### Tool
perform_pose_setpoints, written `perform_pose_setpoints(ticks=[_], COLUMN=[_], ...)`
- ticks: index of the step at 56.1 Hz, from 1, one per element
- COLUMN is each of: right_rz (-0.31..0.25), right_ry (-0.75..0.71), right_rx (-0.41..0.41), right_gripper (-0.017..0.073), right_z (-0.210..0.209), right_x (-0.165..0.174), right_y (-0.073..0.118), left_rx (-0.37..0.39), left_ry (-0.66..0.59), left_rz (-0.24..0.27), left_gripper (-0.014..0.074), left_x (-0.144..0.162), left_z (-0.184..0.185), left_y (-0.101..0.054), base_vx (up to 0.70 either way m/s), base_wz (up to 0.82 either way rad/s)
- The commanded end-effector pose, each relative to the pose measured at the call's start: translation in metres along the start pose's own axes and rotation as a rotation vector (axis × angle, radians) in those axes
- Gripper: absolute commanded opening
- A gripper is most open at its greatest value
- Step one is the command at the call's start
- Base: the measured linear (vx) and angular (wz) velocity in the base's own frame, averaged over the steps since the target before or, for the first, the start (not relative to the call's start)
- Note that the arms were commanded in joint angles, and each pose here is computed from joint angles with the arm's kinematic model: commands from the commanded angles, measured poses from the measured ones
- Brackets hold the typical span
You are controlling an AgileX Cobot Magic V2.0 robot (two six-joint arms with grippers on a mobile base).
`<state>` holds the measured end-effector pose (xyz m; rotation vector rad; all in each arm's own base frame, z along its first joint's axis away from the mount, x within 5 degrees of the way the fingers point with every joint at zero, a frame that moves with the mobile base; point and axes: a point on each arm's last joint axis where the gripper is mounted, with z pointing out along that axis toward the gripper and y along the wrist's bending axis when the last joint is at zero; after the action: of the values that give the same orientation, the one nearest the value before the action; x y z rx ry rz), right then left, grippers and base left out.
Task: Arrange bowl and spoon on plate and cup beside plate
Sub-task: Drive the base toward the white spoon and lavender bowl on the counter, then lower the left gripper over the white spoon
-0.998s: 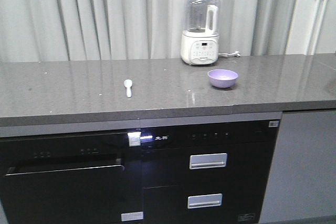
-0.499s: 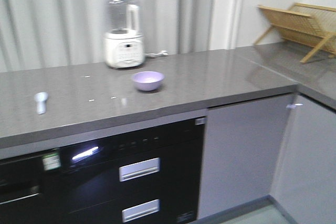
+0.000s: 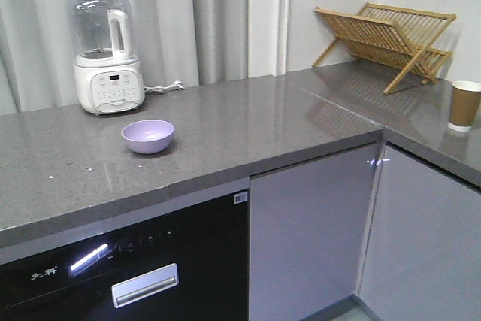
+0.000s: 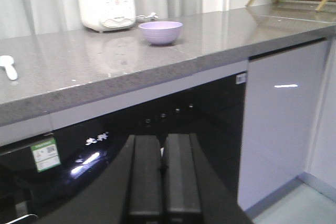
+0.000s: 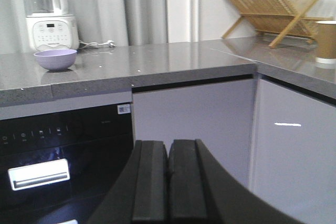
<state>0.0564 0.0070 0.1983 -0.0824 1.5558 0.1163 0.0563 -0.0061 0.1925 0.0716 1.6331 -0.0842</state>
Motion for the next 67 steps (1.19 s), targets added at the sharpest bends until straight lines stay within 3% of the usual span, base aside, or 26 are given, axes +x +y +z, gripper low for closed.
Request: perform_pose_setpoints(ticks=[1,38,67], right_rz=[-0.007,-0.007,-0.007], right_ry=[-0.081,-0.082,-0.082], right_rx=[-0.010,-0.011,-0.011], right_gripper=[-0.0009,-0.0009,-0.0009], right_z=[-0.0004,-0.0005,-0.0005], right_x=[-0.0065,-0.0065,-0.0065], right_y=[0.0010,0.0010,0.0010], left_rx=[-0.006,-0.006,-0.006], left_ry=[-0.116,-0.116,-0.116], left_rz=[-0.016,-0.016,-0.016], left_gripper=[-0.0003,-0.0003,-0.0003], left_x=[-0.0166,-0.0166,-0.0166], left_z=[-0.0027,-0.0027,-0.0027], left_y=[0.0005,0.0005,0.0005], base_vx=[0.29,0.35,0.34], base_wz=[0.32,0.55,0.12])
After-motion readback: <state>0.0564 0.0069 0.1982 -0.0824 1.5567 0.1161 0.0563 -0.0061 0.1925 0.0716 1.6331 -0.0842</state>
